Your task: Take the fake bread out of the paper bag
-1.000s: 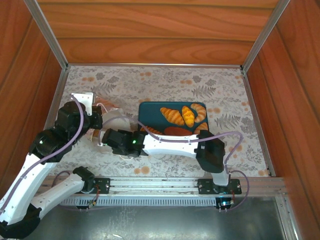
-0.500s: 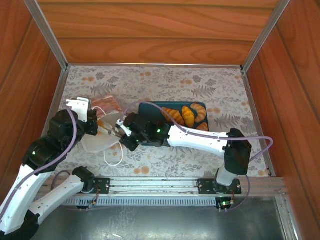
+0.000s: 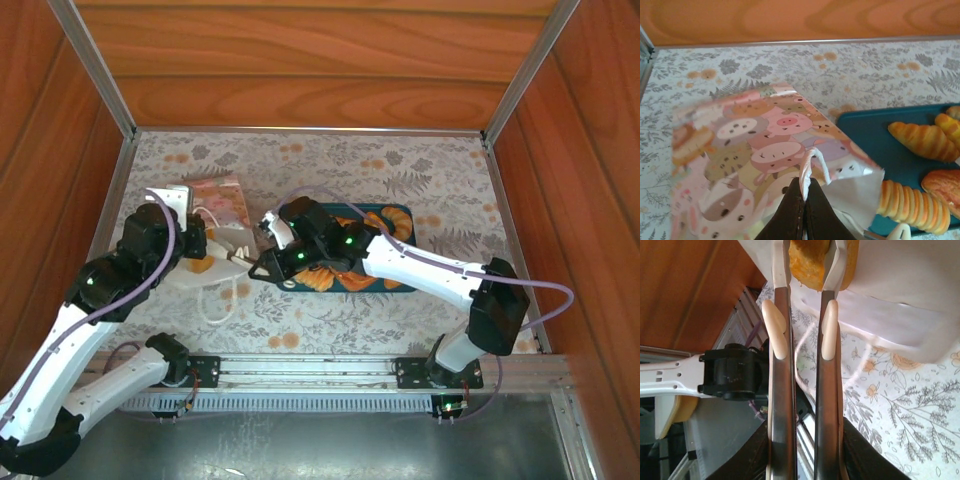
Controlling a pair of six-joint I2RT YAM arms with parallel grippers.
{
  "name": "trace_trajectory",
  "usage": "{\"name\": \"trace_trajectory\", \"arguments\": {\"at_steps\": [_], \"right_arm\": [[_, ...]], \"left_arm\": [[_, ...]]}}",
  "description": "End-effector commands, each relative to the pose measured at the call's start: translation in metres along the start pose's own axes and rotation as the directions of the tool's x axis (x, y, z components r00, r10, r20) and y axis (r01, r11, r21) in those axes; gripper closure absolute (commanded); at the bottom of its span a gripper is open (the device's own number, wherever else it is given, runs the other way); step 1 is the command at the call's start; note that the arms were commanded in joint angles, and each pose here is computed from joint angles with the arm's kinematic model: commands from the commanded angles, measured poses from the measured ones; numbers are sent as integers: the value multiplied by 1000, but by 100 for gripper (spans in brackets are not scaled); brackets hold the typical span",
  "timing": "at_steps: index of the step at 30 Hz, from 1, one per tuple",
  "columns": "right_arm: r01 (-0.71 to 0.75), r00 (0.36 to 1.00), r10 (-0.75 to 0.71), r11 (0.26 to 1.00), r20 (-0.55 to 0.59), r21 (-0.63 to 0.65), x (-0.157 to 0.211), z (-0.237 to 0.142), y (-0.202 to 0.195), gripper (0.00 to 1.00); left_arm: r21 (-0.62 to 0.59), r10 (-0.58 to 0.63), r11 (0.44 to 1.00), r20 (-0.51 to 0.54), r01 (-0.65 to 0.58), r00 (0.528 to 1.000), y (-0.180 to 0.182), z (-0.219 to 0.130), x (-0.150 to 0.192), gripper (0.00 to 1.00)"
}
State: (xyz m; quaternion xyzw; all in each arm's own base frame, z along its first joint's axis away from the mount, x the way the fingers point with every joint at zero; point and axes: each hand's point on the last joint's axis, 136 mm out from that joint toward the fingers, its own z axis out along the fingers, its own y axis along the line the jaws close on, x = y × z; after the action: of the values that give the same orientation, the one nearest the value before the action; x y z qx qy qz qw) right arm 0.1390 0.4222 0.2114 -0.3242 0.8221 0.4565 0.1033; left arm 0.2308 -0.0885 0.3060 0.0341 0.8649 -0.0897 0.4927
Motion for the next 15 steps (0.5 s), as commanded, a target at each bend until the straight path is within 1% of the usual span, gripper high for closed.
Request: {"name": "trace_trajectory", "arguments": {"at_steps": [1,6,10,12,15], "right_arm": [[14,1000,-13,986,10,-165,-3,-15,38,77],[9,1000,-13,979,-18,-206,-1,-20,45,77],[-6,999,-1,980,-37,-201,3,-27,44,77],[-18,999,11,982,-35,-189,5,-30,42,77],[-36,999,38,985,6,-168,3,-39,36,77]], "left_arm": [[-7,-56,998,73,57,996,4,-8,-15,100],[2,-78,997,76,78,994,3,-7,-14,100],[-28,-110,993,84,112,990,7,-5,-16,100],[-39,-122,991,88,126,989,8,-3,-18,100],[-57,-129,989,81,134,988,9,2,-19,100]]}}
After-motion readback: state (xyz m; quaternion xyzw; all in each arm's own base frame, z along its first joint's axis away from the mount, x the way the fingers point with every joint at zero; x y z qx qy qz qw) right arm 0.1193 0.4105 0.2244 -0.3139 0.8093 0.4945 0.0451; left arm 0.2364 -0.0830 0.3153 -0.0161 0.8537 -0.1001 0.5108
